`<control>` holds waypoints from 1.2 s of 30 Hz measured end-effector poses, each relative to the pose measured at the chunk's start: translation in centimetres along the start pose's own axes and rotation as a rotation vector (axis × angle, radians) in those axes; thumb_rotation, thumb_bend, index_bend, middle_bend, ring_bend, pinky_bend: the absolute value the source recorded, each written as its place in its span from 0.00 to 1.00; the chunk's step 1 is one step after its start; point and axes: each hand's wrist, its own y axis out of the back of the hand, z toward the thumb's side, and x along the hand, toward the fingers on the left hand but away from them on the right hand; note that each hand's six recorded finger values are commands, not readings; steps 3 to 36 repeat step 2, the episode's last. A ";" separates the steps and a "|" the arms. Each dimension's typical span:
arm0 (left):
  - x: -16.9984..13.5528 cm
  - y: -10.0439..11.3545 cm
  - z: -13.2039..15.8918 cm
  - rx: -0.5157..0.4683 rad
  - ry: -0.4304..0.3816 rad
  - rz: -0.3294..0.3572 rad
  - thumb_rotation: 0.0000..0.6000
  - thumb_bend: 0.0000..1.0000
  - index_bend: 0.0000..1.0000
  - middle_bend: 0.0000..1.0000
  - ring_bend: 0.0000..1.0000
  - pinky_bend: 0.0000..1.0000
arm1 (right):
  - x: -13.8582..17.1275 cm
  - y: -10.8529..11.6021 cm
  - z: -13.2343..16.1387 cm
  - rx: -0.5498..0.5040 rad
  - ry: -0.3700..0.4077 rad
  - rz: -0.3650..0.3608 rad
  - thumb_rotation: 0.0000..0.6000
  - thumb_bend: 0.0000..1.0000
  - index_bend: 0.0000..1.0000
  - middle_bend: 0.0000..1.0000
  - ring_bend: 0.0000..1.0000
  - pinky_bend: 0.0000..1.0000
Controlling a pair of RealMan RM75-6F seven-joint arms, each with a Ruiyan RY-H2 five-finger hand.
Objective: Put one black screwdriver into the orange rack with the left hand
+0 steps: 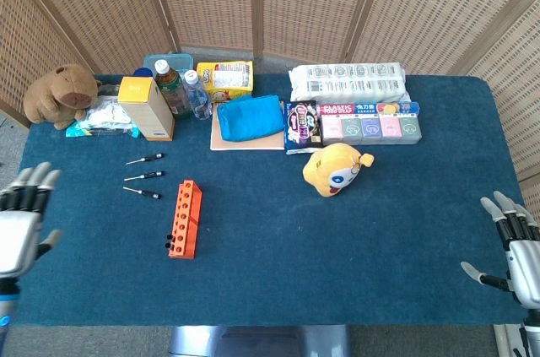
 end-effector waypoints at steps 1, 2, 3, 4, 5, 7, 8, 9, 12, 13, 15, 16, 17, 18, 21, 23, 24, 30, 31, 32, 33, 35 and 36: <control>-0.9 -0.5 -1.3 0.002 0.036 -0.002 1.00 0.17 0.00 0.00 0.00 0.13 | 0.0 0.0 0.0 0.006 0.001 -0.005 1.00 0.10 0.06 0.00 0.00 0.00; -1.6 -1.0 -2.2 -0.002 0.064 -0.010 1.00 0.17 0.00 0.00 0.00 0.12 | 0.0 0.1 0.0 0.013 0.001 -0.013 1.00 0.09 0.06 0.01 0.00 0.00; -1.6 -1.0 -2.2 -0.002 0.064 -0.010 1.00 0.17 0.00 0.00 0.00 0.12 | 0.0 0.1 0.0 0.013 0.001 -0.013 1.00 0.09 0.06 0.01 0.00 0.00; -1.6 -1.0 -2.2 -0.002 0.064 -0.010 1.00 0.17 0.00 0.00 0.00 0.12 | 0.0 0.1 0.0 0.013 0.001 -0.013 1.00 0.09 0.06 0.01 0.00 0.00; -1.6 -1.0 -2.2 -0.002 0.064 -0.010 1.00 0.17 0.00 0.00 0.00 0.12 | 0.0 0.1 0.0 0.013 0.001 -0.013 1.00 0.09 0.06 0.01 0.00 0.00; -1.6 -1.0 -2.2 -0.002 0.064 -0.010 1.00 0.17 0.00 0.00 0.00 0.12 | 0.0 0.1 0.0 0.013 0.001 -0.013 1.00 0.09 0.06 0.01 0.00 0.00; -1.6 -1.0 -2.2 -0.002 0.064 -0.010 1.00 0.17 0.00 0.00 0.00 0.12 | 0.0 0.1 0.0 0.013 0.001 -0.013 1.00 0.09 0.06 0.01 0.00 0.00; -1.6 -1.0 -2.2 -0.002 0.064 -0.010 1.00 0.17 0.00 0.00 0.00 0.12 | 0.0 0.1 0.0 0.013 0.001 -0.013 1.00 0.09 0.06 0.01 0.00 0.00; -1.6 -1.0 -2.2 -0.002 0.064 -0.010 1.00 0.17 0.00 0.00 0.00 0.12 | 0.0 0.1 0.0 0.013 0.001 -0.013 1.00 0.09 0.06 0.01 0.00 0.00; -1.6 -1.0 -2.2 -0.002 0.064 -0.010 1.00 0.17 0.00 0.00 0.00 0.12 | 0.0 0.1 0.0 0.013 0.001 -0.013 1.00 0.09 0.06 0.01 0.00 0.00; -1.6 -1.0 -2.2 -0.002 0.064 -0.010 1.00 0.17 0.00 0.00 0.00 0.12 | 0.0 0.1 0.0 0.013 0.001 -0.013 1.00 0.09 0.06 0.01 0.00 0.00; -1.6 -1.0 -2.2 -0.002 0.064 -0.010 1.00 0.17 0.00 0.00 0.00 0.12 | 0.0 0.1 0.0 0.013 0.001 -0.013 1.00 0.09 0.06 0.01 0.00 0.00; -1.6 -1.0 -2.2 -0.002 0.064 -0.010 1.00 0.17 0.00 0.00 0.00 0.12 | 0.0 0.1 0.0 0.013 0.001 -0.013 1.00 0.09 0.06 0.01 0.00 0.00; -1.6 -1.0 -2.2 -0.002 0.064 -0.010 1.00 0.17 0.00 0.00 0.00 0.12 | 0.0 0.1 0.0 0.013 0.001 -0.013 1.00 0.09 0.06 0.01 0.00 0.00; -1.6 -1.0 -2.2 -0.002 0.064 -0.010 1.00 0.17 0.00 0.00 0.00 0.12 | 0.0 0.1 0.0 0.013 0.001 -0.013 1.00 0.09 0.06 0.01 0.00 0.00; -1.6 -1.0 -2.2 -0.002 0.064 -0.010 1.00 0.17 0.00 0.00 0.00 0.12 | 0.0 0.1 0.0 0.013 0.001 -0.013 1.00 0.09 0.06 0.01 0.00 0.00; -1.6 -1.0 -2.2 -0.002 0.064 -0.010 1.00 0.17 0.00 0.00 0.00 0.12 | 0.0 0.1 0.0 0.013 0.001 -0.013 1.00 0.09 0.06 0.01 0.00 0.00; -1.6 -1.0 -2.2 -0.002 0.064 -0.010 1.00 0.17 0.00 0.00 0.00 0.12 | 0.0 0.1 0.0 0.013 0.001 -0.013 1.00 0.09 0.06 0.01 0.00 0.00; -1.6 -1.0 -2.2 -0.002 0.064 -0.010 1.00 0.17 0.00 0.00 0.00 0.12 | 0.0 0.1 0.0 0.013 0.001 -0.013 1.00 0.09 0.06 0.01 0.00 0.00; -1.6 -1.0 -2.2 -0.002 0.064 -0.010 1.00 0.17 0.00 0.00 0.00 0.12 | 0.0 0.1 0.0 0.013 0.001 -0.013 1.00 0.09 0.06 0.01 0.00 0.00; -1.6 -1.0 -2.2 -0.002 0.064 -0.010 1.00 0.17 0.00 0.00 0.00 0.12 | 0.0 0.1 0.0 0.013 0.001 -0.013 1.00 0.09 0.06 0.01 0.00 0.00; -1.6 -1.0 -2.2 -0.002 0.064 -0.010 1.00 0.17 0.00 0.00 0.00 0.12 | 0.0 0.1 0.0 0.013 0.001 -0.013 1.00 0.09 0.06 0.01 0.00 0.00; -1.6 -1.0 -2.2 -0.002 0.064 -0.010 1.00 0.17 0.00 0.00 0.00 0.12 | 0.0 0.1 0.0 0.013 0.001 -0.013 1.00 0.09 0.06 0.01 0.00 0.00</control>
